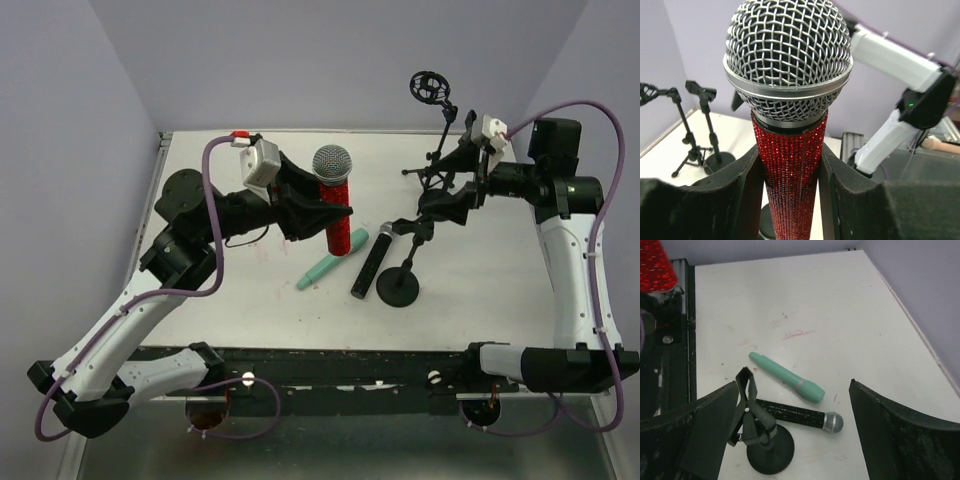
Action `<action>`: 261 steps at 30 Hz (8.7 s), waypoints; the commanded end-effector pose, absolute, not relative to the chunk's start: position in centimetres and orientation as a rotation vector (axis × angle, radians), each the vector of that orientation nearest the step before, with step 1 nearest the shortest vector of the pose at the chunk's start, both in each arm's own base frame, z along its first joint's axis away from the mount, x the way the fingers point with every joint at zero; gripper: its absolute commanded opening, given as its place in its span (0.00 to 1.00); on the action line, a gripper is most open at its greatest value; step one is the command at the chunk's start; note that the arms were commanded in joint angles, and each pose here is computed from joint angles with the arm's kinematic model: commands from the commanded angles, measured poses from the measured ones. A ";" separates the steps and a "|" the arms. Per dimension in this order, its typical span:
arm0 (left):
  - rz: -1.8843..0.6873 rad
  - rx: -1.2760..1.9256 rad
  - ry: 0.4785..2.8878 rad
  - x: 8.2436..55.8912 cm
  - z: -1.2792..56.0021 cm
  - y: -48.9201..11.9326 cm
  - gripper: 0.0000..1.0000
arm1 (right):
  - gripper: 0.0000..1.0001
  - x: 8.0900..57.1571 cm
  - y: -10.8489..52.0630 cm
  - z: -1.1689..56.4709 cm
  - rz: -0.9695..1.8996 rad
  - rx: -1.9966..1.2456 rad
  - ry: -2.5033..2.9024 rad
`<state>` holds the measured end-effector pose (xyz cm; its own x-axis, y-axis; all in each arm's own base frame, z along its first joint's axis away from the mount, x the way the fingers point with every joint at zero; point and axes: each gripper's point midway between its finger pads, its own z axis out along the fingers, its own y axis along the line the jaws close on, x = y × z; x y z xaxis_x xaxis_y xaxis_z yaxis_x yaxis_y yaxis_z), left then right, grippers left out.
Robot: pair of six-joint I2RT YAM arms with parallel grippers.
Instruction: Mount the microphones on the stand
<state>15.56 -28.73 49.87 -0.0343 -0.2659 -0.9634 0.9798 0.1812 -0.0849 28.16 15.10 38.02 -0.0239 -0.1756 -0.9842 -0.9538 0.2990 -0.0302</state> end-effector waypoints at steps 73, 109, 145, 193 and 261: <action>-1.157 0.986 1.131 22.0 41.9 -39.7 0.00 | 0.79 20.4 15.4 30.1 0.965 -1.347 1.405; -1.310 0.942 1.117 22.0 37.4 -42.3 0.00 | 0.18 20.1 15.5 30.3 0.998 -1.324 1.414; -1.311 0.738 1.022 22.1 38.5 -41.6 0.40 | 0.94 19.6 15.8 30.2 1.047 -1.288 1.428; -1.085 0.662 1.058 20.2 22.5 -41.7 0.95 | 0.99 22.0 9.9 24.8 0.767 -0.990 1.673; -0.945 0.657 1.240 15.8 19.7 -41.1 0.86 | 0.95 22.0 11.8 21.3 0.982 -0.984 1.584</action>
